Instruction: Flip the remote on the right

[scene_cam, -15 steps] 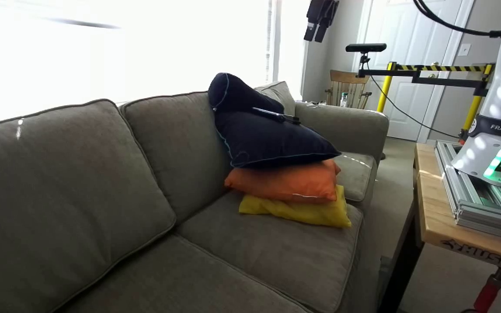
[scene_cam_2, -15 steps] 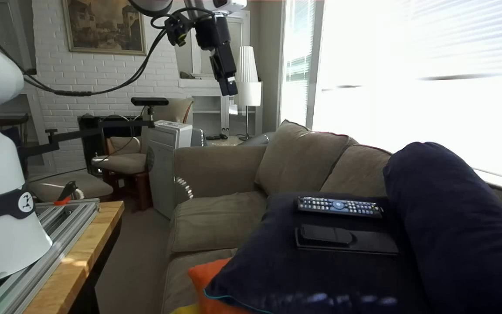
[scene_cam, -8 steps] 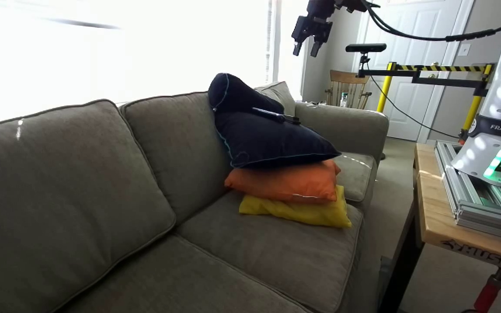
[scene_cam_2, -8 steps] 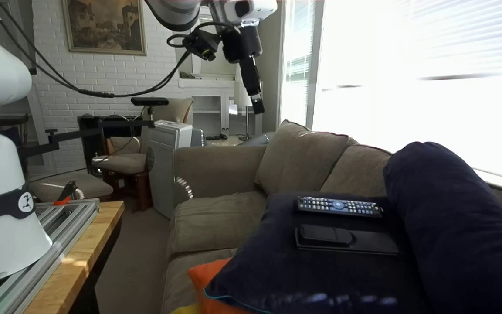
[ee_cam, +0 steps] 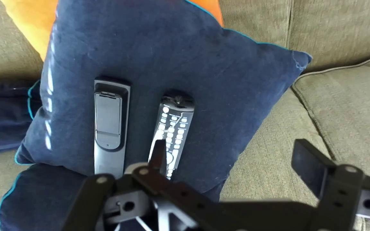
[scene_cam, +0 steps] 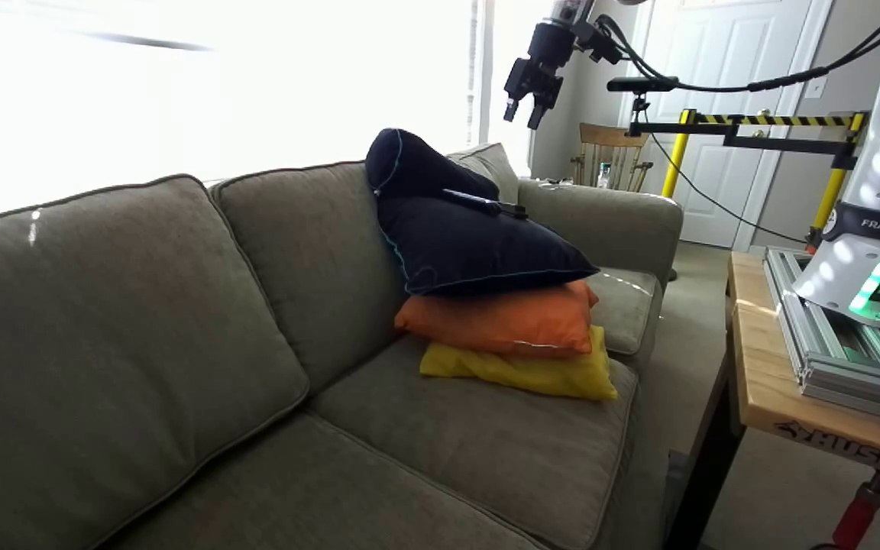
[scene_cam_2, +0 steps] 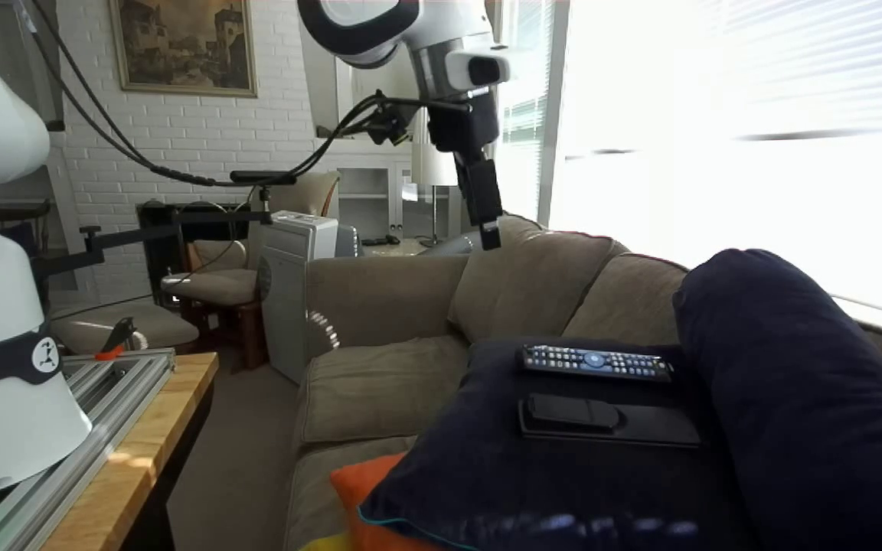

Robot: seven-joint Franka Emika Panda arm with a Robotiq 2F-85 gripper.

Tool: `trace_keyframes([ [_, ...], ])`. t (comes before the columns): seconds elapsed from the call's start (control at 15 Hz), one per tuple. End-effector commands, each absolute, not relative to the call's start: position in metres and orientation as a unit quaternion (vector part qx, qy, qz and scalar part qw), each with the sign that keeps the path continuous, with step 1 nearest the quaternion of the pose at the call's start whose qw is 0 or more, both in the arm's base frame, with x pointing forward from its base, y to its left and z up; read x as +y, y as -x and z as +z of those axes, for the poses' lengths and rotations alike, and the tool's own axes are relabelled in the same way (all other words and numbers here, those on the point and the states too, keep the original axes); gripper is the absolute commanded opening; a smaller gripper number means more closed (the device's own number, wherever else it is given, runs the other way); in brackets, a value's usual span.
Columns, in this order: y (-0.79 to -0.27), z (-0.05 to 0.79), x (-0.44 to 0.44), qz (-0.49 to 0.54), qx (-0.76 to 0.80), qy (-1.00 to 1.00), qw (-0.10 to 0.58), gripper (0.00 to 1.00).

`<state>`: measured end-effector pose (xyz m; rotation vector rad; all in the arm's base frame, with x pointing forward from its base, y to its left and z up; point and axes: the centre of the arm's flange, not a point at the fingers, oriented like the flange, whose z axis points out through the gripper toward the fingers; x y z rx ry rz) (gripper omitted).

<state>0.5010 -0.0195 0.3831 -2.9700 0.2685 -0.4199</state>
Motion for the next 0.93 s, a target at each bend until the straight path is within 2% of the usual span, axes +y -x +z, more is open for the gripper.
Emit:
trace_keyframes([
  [0.0,-0.516,0.374,-0.059,-0.136,0.067,0.986,0.075,1.00],
  [0.4,-0.518,0.349,-0.105,-0.156,0.118,0.980,0.037,1.00],
  [0.87,-0.523,0.289,-0.124,-0.134,0.152,0.979,0.013,1.00],
])
